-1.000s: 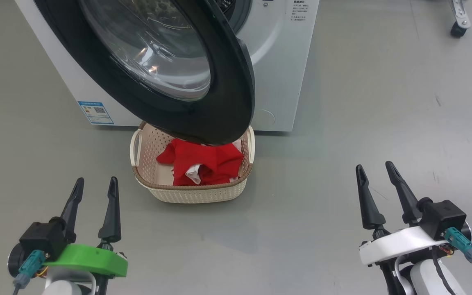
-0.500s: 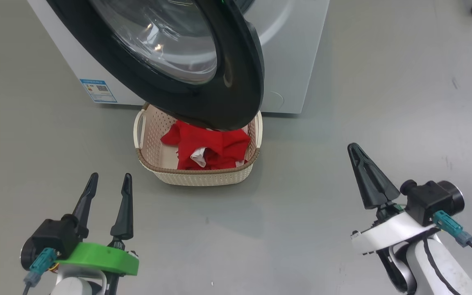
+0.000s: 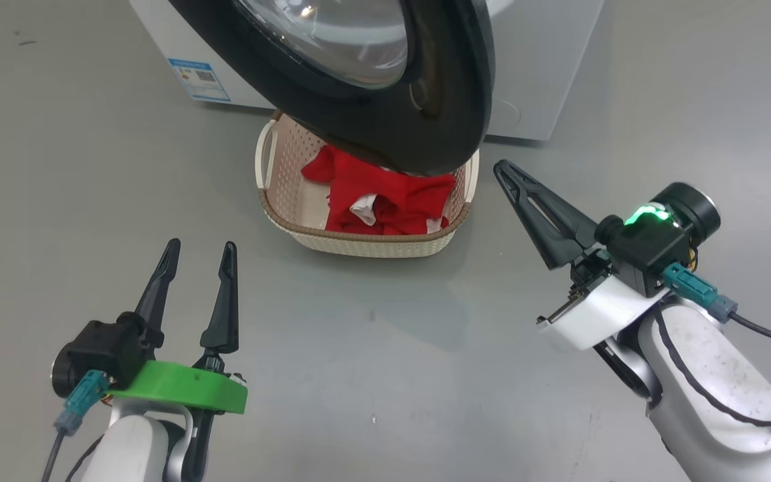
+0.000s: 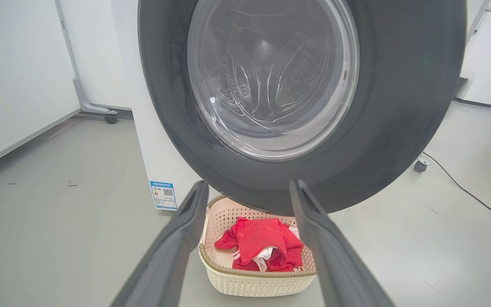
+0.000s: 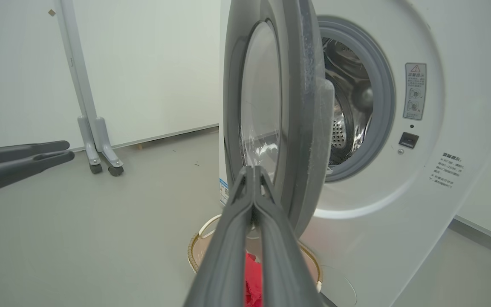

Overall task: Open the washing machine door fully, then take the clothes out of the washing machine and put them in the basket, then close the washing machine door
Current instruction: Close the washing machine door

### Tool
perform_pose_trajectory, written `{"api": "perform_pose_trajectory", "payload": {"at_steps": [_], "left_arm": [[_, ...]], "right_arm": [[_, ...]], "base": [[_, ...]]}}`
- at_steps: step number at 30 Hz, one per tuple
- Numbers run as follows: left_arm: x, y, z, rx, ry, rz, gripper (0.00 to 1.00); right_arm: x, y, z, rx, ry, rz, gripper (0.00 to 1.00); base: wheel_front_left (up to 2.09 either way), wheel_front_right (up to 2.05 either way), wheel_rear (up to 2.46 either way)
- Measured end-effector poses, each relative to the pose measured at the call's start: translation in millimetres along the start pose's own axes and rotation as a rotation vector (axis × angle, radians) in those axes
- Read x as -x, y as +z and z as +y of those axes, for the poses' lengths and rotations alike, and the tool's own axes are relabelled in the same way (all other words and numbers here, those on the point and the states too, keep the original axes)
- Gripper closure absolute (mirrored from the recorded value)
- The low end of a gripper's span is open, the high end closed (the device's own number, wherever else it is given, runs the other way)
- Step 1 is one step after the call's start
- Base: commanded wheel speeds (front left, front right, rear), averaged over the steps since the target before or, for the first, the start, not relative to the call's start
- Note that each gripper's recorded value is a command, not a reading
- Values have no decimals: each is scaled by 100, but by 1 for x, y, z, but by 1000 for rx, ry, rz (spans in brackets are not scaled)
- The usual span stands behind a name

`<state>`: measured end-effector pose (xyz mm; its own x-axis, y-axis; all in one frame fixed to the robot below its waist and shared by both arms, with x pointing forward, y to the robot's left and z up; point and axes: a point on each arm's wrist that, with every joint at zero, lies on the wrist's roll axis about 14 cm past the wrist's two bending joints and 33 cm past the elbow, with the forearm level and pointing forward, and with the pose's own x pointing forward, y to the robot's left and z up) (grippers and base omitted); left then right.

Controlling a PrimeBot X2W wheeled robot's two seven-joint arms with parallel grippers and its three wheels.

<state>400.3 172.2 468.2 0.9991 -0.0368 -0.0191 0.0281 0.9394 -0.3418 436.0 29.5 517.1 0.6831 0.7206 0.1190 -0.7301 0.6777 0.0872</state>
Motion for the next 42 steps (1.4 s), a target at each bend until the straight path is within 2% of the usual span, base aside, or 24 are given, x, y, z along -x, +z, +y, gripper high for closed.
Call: {"api": "perform_pose_trajectory", "payload": {"at_steps": [5, 14, 24, 34, 42], "left_arm": [[-3, 1, 13, -12, 34, -2, 0], [-6, -2, 34, -35, 94, 12, 0], [-8, -12, 44, -49, 125, 43, 0], [-18, -21, 49, -54, 131, 62, 0], [-31, -33, 44, -6, 113, 77, 0]], "right_arm": [[-25, -4, 1, 1, 61, 0, 100], [-59, -23, -7, -35, 106, 18, 100], [-82, -43, -31, -79, 89, 33, 100], [-104, -45, -79, -59, 26, 10, 100], [-121, -39, -125, -3, -27, -10, 100]], "base": [[0, 0, 0], [0, 0, 0], [0, 0, 0], [0, 0, 0], [0, 0, 0]]}}
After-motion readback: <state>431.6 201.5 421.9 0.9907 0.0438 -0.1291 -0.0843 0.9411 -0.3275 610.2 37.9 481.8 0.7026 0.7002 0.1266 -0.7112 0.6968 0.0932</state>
